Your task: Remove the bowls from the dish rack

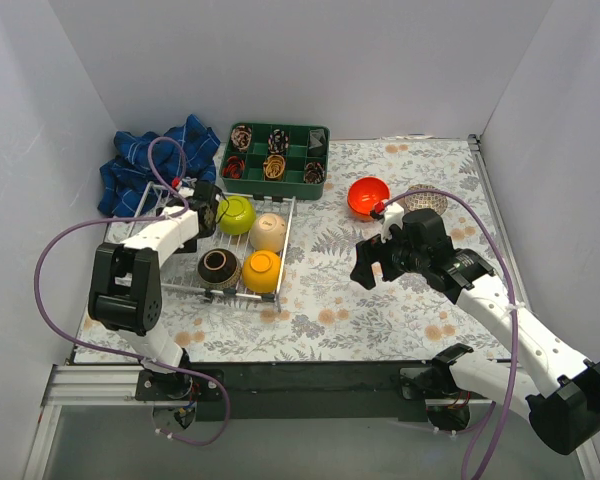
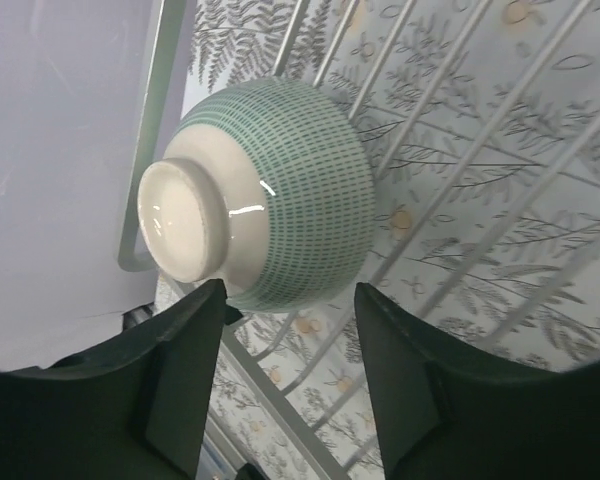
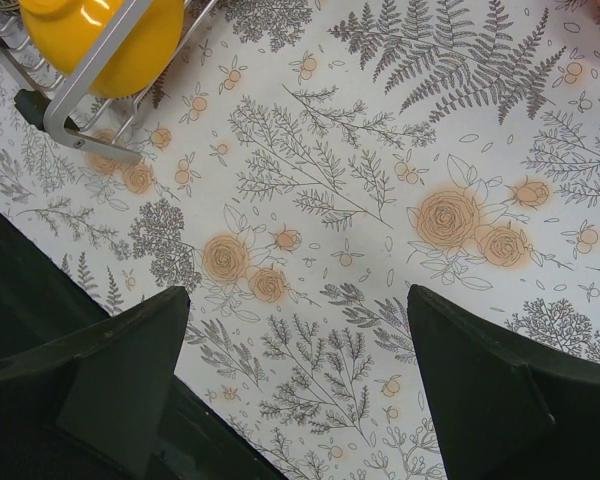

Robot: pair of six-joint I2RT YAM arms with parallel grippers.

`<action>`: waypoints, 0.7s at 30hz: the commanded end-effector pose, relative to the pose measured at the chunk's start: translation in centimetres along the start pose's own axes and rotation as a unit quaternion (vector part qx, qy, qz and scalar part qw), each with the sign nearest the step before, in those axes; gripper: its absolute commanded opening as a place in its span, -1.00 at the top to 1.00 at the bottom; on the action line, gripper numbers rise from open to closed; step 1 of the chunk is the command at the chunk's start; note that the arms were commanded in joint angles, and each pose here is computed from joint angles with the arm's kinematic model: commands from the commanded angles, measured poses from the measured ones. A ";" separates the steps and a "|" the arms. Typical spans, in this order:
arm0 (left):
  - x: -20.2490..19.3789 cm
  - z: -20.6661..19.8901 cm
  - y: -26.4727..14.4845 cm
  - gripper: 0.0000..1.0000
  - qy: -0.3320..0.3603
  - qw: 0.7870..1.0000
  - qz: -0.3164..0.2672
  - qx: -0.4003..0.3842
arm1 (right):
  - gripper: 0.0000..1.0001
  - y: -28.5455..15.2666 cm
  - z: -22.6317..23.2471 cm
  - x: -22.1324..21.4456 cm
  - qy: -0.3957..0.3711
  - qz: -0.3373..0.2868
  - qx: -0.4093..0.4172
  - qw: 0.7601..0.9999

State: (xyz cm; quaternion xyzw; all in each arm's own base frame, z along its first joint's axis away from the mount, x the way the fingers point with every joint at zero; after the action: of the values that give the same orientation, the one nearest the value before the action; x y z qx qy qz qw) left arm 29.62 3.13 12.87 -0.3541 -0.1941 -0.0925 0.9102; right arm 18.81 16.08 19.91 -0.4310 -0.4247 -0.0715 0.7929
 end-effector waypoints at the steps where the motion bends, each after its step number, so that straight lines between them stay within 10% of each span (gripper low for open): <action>1: 2.3 -1.2 -1.6 -0.01 -0.034 0.998 -0.023 -0.040 | -0.97 0.0 0.0 0.5 -0.011 -0.014 0.000 1.000; 21: 2.9 1.6 -1.0 -0.50 -0.049 0.998 -0.026 0.033 | -0.97 0.2 0.1 0.0 -0.011 -0.007 0.009 1.000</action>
State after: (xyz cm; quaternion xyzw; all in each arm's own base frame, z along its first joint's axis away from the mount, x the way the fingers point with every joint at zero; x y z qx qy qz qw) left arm 31.31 1.89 13.73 -0.3523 -0.2087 -0.0968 0.9072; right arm 18.71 15.99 19.44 -0.4348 -0.4210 -0.0679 0.7932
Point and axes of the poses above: each gripper's point midway between its finger pads, its own y axis out along the fingers, its own z axis along the line the jaws close on, x = y × z, the point moved 5 cm from there along -y, back along the fingers, and after that the axes turned 1 degree about y, right-handed, at the moved point
